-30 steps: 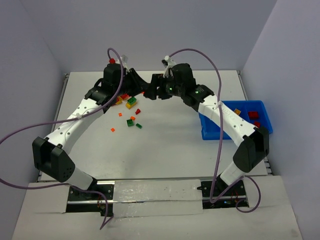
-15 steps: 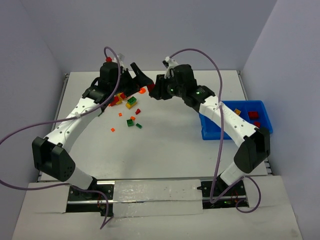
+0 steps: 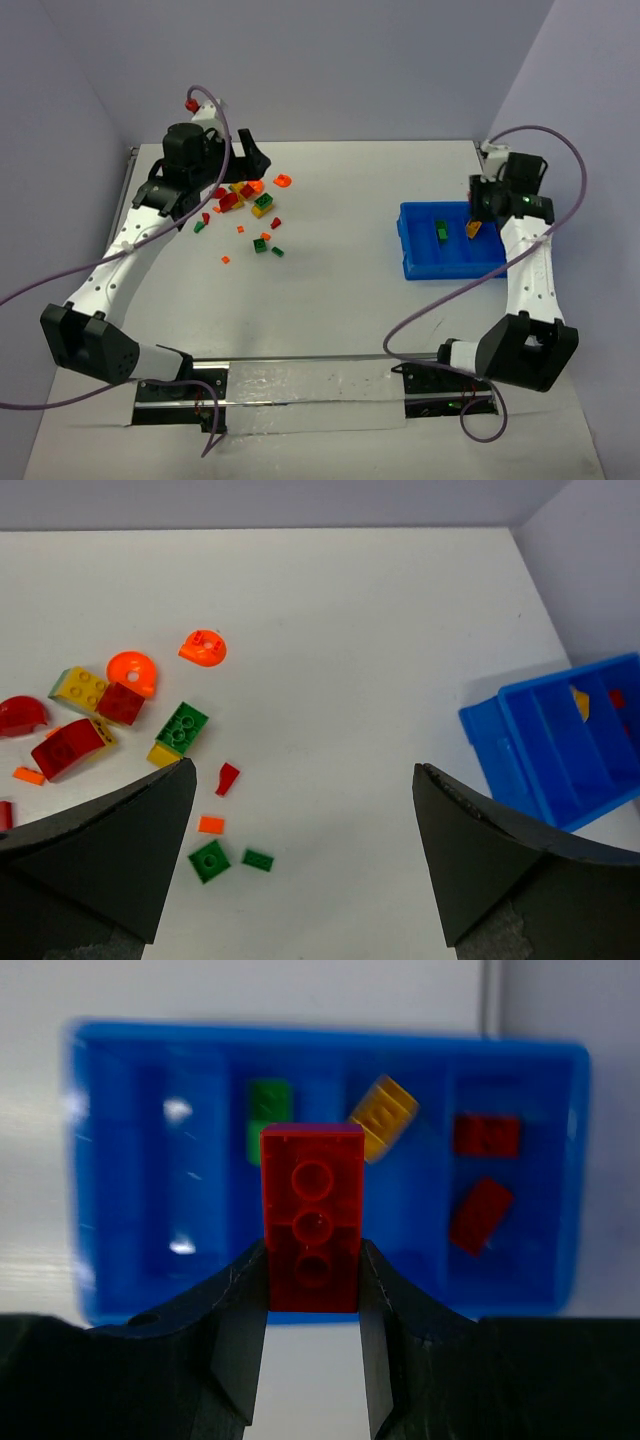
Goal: Sort the legos into containers by color
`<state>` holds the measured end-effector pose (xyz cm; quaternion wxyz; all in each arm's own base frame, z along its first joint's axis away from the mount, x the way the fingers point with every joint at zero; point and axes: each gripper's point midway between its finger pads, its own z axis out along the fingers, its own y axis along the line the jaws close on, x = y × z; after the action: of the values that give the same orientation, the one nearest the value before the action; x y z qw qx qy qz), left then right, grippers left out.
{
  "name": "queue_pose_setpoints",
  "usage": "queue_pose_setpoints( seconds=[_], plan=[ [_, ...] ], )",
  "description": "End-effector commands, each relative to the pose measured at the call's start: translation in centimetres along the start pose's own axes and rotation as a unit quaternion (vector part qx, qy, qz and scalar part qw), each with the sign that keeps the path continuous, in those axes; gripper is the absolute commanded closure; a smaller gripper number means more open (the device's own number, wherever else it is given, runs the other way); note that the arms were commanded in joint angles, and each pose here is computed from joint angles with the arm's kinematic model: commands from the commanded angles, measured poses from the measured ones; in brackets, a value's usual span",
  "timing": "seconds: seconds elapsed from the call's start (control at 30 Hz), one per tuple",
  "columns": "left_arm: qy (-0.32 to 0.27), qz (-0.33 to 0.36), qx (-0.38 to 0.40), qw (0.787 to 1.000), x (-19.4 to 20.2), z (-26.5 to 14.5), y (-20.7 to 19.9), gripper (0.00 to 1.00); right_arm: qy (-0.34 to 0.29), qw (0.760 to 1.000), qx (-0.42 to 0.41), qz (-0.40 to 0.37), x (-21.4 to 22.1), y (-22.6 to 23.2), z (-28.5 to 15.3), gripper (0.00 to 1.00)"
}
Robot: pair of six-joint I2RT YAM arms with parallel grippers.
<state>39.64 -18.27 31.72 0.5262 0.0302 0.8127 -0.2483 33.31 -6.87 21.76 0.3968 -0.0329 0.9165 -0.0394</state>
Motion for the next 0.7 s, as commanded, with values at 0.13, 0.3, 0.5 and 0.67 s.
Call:
queue_pose_setpoints(
  seconds=[0.13,0.3,0.5,0.67],
  plan=[
    [0.059,0.085,0.061,0.993,2.2,0.5,-1.1,0.01,0.162,0.981,0.102,-0.022,7.9,-10.4,0.4,1.0],
    [0.083,0.088,0.06,0.991,3.2,1.4,-0.7,0.01,0.19,0.974,0.121,-0.009,9.3,-12.7,1.9,1.0],
    [0.09,0.092,0.047,0.991,3.5,1.8,-0.1,0.01,0.213,0.968,0.133,0.007,11.4,-14.6,3.9,0.97],
    [0.095,0.092,0.041,0.99,3.9,2.0,0.3,0.01,0.22,0.966,0.134,0.016,11.9,-15.7,5.5,0.94]
  ],
)
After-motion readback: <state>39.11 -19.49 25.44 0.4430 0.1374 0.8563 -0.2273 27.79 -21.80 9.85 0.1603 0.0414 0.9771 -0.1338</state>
